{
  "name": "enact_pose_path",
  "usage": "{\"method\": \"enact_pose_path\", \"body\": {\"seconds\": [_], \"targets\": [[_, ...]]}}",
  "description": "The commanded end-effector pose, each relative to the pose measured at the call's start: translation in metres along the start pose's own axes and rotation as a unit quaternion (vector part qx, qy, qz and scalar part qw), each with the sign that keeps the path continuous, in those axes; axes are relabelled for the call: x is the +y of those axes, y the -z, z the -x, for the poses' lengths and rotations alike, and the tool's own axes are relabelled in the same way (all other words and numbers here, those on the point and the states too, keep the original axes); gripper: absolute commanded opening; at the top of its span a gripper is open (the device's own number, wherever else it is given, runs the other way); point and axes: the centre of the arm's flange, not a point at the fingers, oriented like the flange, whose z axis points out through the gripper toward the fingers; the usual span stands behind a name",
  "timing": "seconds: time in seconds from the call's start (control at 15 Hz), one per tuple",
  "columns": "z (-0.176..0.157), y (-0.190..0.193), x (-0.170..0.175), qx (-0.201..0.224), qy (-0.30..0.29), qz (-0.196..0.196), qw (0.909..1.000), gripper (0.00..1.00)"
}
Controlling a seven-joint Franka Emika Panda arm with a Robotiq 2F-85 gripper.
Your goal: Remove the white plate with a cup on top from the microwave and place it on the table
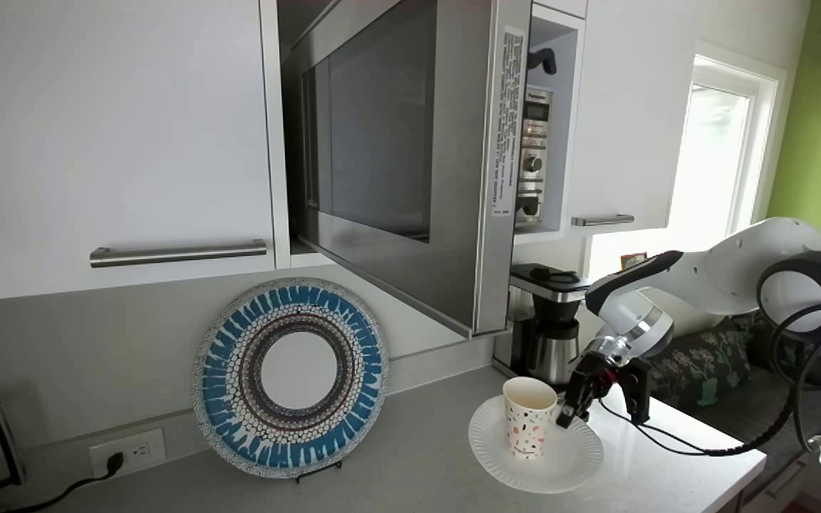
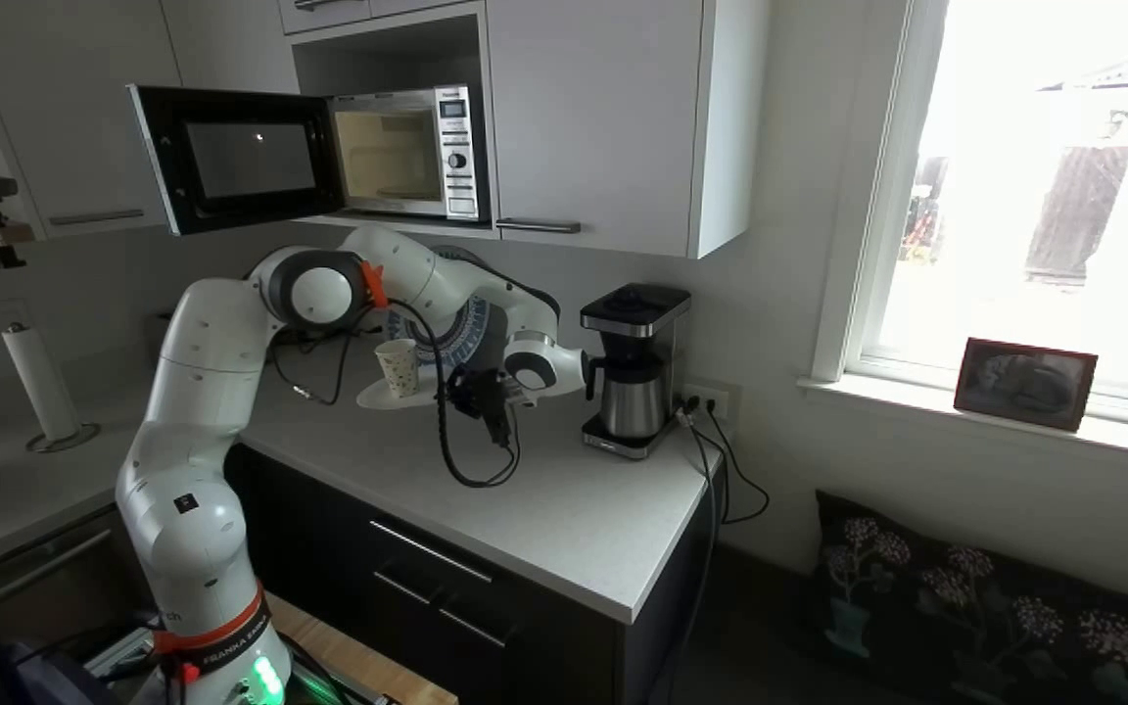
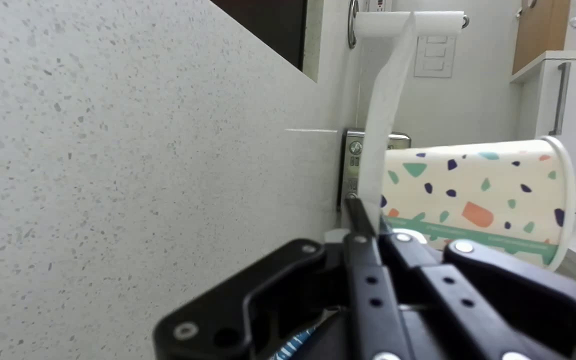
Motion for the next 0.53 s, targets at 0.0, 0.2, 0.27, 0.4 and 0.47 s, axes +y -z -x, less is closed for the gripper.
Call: {"method": "enact_pose_path", "body": {"seconds": [0.0, 0.2, 0.27, 0.4, 0.47], "targets": [[-0.005, 0.004, 0.007, 0.000, -0.003, 0.022, 0.9998, 0.00], [-0.007, 0.007, 0.012, 0.001, -0.006, 0.037, 0.9993, 0.00], [-0.008, 0.007, 0.014, -0.001, -0.008, 0.043, 0.9990, 0.00], [-0.010, 0.008, 0.018, -0.001, -0.012, 0.053, 0.9985, 0.00], [-0.011, 0.008, 0.020, -0.001, -0.013, 0.058, 0.9982, 0.00]]}}
